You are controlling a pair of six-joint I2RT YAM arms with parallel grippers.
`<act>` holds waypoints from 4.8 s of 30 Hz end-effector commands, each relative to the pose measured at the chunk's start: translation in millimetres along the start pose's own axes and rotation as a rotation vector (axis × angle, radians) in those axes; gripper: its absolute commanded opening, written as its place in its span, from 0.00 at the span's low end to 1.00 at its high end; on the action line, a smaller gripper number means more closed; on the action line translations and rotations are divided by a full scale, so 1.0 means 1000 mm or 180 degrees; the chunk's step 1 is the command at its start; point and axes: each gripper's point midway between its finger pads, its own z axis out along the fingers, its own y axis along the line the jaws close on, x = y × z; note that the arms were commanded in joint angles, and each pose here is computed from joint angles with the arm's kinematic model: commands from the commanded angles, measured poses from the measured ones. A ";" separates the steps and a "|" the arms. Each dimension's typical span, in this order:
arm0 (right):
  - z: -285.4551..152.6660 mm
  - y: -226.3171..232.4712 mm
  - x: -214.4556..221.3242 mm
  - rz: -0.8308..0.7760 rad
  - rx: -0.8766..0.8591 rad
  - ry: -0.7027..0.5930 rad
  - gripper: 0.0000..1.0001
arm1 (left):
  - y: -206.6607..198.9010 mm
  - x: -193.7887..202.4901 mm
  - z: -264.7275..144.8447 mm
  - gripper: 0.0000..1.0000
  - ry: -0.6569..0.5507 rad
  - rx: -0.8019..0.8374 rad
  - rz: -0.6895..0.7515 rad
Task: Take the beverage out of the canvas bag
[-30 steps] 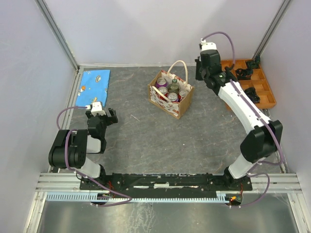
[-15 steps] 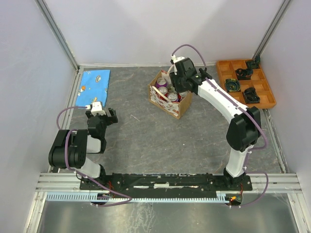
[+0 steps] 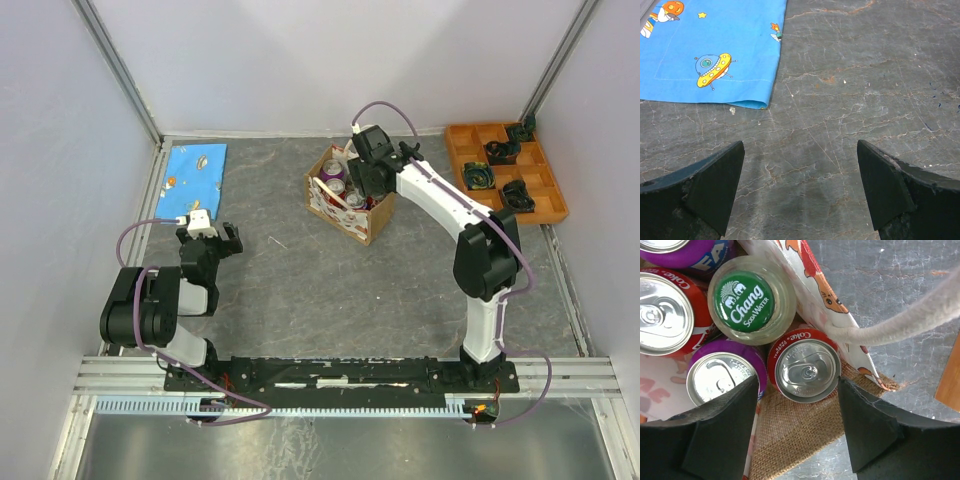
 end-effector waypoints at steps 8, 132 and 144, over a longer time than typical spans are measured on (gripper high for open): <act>-0.006 -0.033 -0.013 0.0173 0.0570 -0.0125 0.73 | 0.002 -0.023 0.006 0.99 -0.0230 -0.0045 0.0192; -0.018 -0.033 -0.056 0.0213 0.0378 -0.0414 0.00 | 0.002 -0.023 0.006 0.99 -0.0231 -0.0043 0.0192; -0.066 -0.034 -0.085 0.0251 0.0275 -0.0834 0.00 | 0.002 -0.023 0.006 0.99 -0.0229 -0.0043 0.0192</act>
